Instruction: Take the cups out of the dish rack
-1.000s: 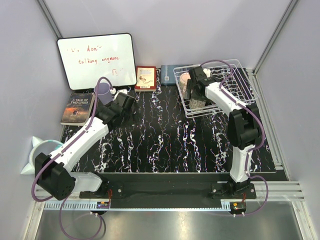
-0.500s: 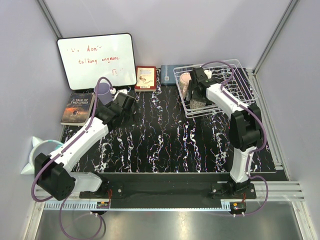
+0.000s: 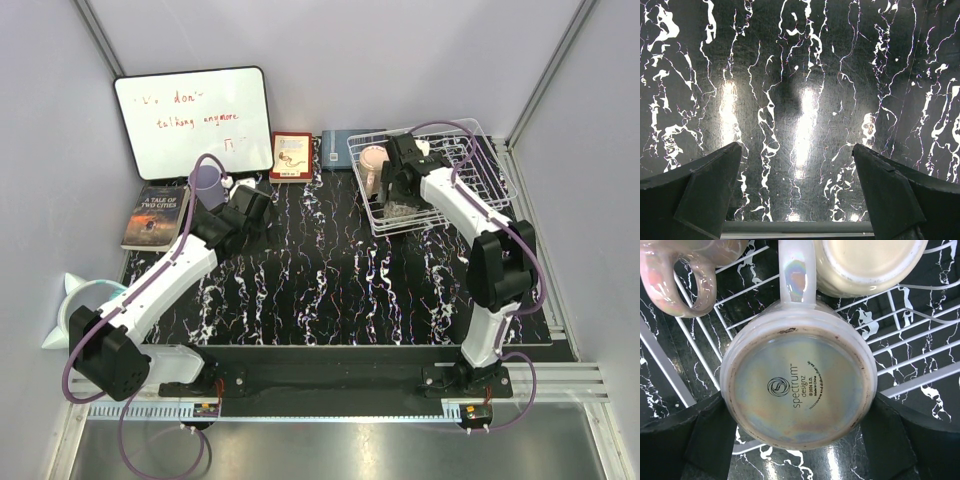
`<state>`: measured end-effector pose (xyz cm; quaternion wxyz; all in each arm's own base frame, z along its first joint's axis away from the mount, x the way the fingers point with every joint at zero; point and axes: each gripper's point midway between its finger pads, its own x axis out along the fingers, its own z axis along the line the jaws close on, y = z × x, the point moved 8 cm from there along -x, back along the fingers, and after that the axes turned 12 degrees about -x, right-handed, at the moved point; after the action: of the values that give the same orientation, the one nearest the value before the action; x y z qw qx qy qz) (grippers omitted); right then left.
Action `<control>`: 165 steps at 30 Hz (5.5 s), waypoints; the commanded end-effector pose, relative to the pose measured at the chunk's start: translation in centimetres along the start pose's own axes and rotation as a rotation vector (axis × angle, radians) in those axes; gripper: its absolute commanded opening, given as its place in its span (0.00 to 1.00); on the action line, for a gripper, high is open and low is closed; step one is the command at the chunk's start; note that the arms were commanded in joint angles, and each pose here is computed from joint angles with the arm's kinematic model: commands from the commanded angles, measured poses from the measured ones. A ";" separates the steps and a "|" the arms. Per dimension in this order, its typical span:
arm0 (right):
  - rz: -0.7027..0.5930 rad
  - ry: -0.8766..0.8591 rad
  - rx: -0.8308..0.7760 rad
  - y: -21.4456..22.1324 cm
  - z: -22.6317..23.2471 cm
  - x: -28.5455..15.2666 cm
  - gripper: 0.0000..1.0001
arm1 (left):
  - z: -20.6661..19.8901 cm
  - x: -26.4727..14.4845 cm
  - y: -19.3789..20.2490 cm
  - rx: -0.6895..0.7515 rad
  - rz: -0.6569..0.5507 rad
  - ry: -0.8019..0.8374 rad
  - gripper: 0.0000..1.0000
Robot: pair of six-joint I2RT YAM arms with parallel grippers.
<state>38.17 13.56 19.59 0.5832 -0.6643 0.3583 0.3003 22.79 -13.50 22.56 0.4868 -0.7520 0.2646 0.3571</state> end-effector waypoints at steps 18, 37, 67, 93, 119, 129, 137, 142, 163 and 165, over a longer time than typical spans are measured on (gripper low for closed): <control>-0.406 -0.343 0.168 -4.9 -1.4 -14.0 0.00 | -4.0 -1.7 -2.8 -0.045 -0.063 0.221 0.99; -0.538 -0.922 0.380 -1.6 -3.4 -16.4 0.00 | -10.1 -2.9 -4.1 -0.282 0.044 0.963 0.99; -0.513 -1.393 0.440 0.6 -2.6 -16.6 0.00 | -16.3 -3.2 -7.8 -0.316 0.213 1.538 0.95; -0.446 -1.434 0.394 0.9 -1.0 -15.9 0.00 | -19.7 -2.7 -6.1 -0.252 0.379 1.696 0.26; -0.462 -1.370 0.367 0.6 -1.4 -17.4 1.00 | -16.6 -4.4 -6.5 -0.224 0.255 1.600 0.00; -0.460 -1.318 0.322 0.7 -1.5 -17.3 1.00 | -10.0 -6.1 -9.0 -0.295 0.082 1.517 0.00; -0.419 -1.104 0.333 0.2 -1.7 -15.4 1.00 | -7.0 -6.1 -10.9 -0.211 -0.139 0.992 0.00; -0.396 -0.681 0.304 1.2 -2.7 -12.8 1.00 | -2.2 -3.5 -10.5 -0.162 -0.197 0.398 0.00; -0.287 -0.454 0.248 2.7 -2.5 -10.3 1.00 | 5.9 6.3 -6.9 -0.172 -0.081 -0.358 0.00; -0.278 -0.456 0.246 3.0 -2.5 -10.1 1.00 | 5.4 7.4 -7.2 -0.187 -0.047 -0.332 0.00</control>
<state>30.42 12.29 26.24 0.7650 -0.5343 0.1646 0.3198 27.94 -6.35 17.87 0.4658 -0.6970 0.1649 0.5197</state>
